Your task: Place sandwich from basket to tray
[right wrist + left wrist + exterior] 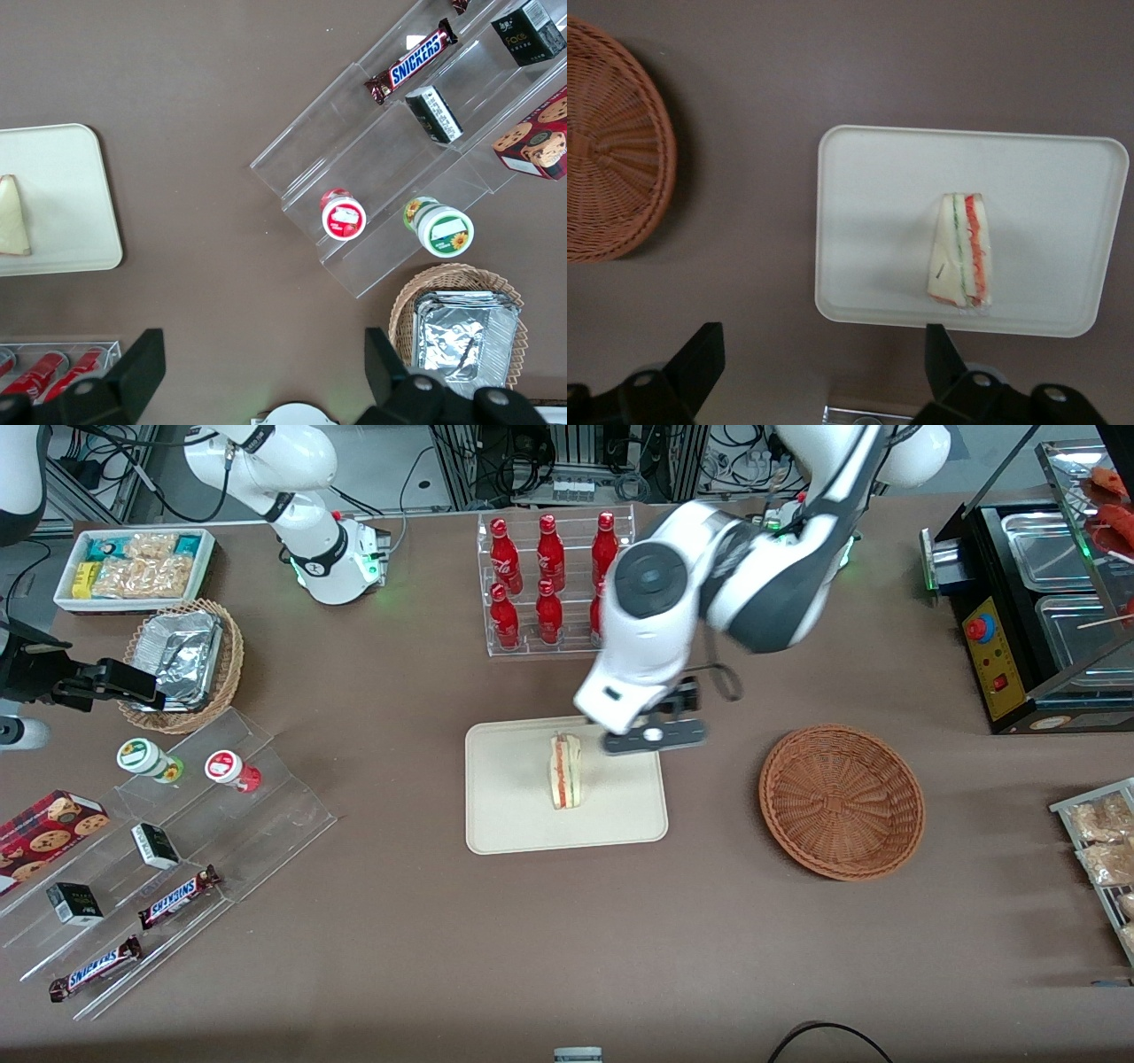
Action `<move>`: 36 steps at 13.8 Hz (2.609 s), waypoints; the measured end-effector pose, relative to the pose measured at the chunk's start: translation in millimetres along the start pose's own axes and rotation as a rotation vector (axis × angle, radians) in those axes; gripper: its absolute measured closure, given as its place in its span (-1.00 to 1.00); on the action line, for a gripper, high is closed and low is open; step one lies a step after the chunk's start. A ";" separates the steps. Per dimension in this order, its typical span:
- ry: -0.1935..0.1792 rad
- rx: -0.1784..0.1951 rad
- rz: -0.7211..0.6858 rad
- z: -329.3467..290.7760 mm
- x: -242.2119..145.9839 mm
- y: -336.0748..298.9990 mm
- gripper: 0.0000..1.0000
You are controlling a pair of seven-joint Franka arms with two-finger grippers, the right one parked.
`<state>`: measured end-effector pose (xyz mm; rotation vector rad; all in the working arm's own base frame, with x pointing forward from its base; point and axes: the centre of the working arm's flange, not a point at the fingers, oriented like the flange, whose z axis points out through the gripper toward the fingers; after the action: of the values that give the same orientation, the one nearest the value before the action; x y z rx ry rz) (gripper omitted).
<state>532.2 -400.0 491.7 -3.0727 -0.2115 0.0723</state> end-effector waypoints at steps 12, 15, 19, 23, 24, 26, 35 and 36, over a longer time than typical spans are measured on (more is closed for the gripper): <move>-0.037 0.012 0.116 -76.0 75.6 -276.2 -0.99; -0.044 -0.001 0.156 -85.3 80.0 -323.5 -0.99; -0.034 -0.023 0.144 -98.4 79.0 -365.4 -0.99; -0.031 -0.027 0.145 -100.5 78.0 -367.6 -0.99; -0.031 -0.027 0.145 -100.2 78.2 -367.5 -0.99; -0.035 -0.035 0.147 -98.0 79.9 -369.6 -0.99; -0.021 -0.071 0.189 -110.3 69.2 -366.1 -0.99; -0.021 -0.063 0.193 -110.9 64.8 -364.7 -0.99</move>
<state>552.6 -36.8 622.8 -3.1470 0.0844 0.1095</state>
